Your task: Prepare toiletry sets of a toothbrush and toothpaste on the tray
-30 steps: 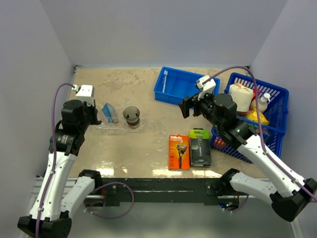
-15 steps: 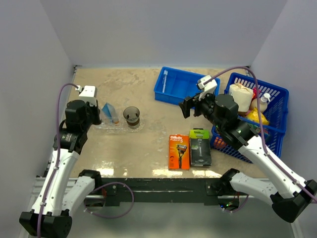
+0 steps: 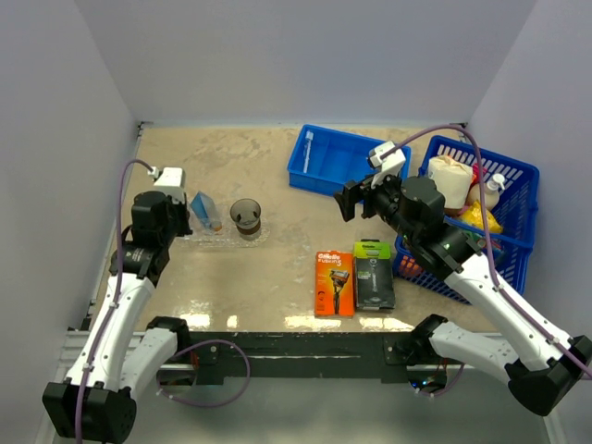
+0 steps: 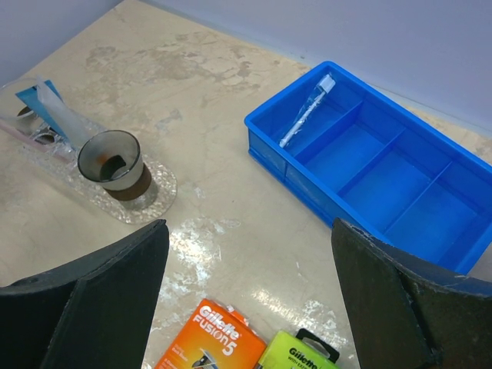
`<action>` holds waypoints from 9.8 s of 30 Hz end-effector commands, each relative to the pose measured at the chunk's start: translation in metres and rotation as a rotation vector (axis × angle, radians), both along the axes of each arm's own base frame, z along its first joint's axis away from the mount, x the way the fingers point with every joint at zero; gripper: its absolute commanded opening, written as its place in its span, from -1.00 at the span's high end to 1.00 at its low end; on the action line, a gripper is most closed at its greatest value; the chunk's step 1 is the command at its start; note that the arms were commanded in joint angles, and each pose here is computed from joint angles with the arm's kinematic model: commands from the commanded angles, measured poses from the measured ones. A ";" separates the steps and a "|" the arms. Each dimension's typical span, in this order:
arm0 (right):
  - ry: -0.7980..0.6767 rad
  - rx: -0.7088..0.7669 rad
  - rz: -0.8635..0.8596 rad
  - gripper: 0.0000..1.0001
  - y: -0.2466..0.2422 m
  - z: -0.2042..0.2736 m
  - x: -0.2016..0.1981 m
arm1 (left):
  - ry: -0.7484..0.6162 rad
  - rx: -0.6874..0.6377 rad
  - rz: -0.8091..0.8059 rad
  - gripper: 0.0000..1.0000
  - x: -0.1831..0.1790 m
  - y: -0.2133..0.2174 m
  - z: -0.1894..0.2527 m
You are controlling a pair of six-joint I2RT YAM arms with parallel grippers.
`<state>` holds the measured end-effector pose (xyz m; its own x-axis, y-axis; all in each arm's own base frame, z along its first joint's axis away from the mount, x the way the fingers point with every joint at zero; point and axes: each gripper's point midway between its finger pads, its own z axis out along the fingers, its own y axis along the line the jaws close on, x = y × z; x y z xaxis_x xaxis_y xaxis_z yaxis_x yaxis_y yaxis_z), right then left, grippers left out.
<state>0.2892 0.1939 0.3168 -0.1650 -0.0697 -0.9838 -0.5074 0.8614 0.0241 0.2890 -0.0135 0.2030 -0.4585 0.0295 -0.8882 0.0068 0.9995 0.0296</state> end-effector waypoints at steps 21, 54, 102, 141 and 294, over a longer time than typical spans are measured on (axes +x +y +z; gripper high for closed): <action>-0.058 0.046 -0.027 -0.77 -0.004 0.020 0.002 | -0.079 -0.027 0.013 1.00 0.009 0.002 -0.011; -0.066 0.047 -0.031 -0.77 -0.006 0.025 0.001 | -0.089 -0.088 0.013 1.00 0.008 0.006 -0.018; -0.044 0.038 -0.046 -0.77 -0.006 0.020 0.005 | -0.132 -0.089 -0.022 -0.73 -0.003 0.002 0.013; 0.295 0.006 -0.034 -0.41 0.077 -0.028 0.123 | -0.510 -0.105 0.007 -0.81 0.041 0.007 0.103; 0.524 -0.087 -0.532 0.11 0.088 -0.272 0.303 | -0.483 -0.097 -0.092 -0.81 0.031 -0.030 0.103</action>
<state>0.5843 0.2931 0.0875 -0.6007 0.0770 -0.7958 0.0053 0.9957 0.0923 0.3206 -0.0463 0.2899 -0.0443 -0.0568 -0.9974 0.1128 0.9917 -0.0615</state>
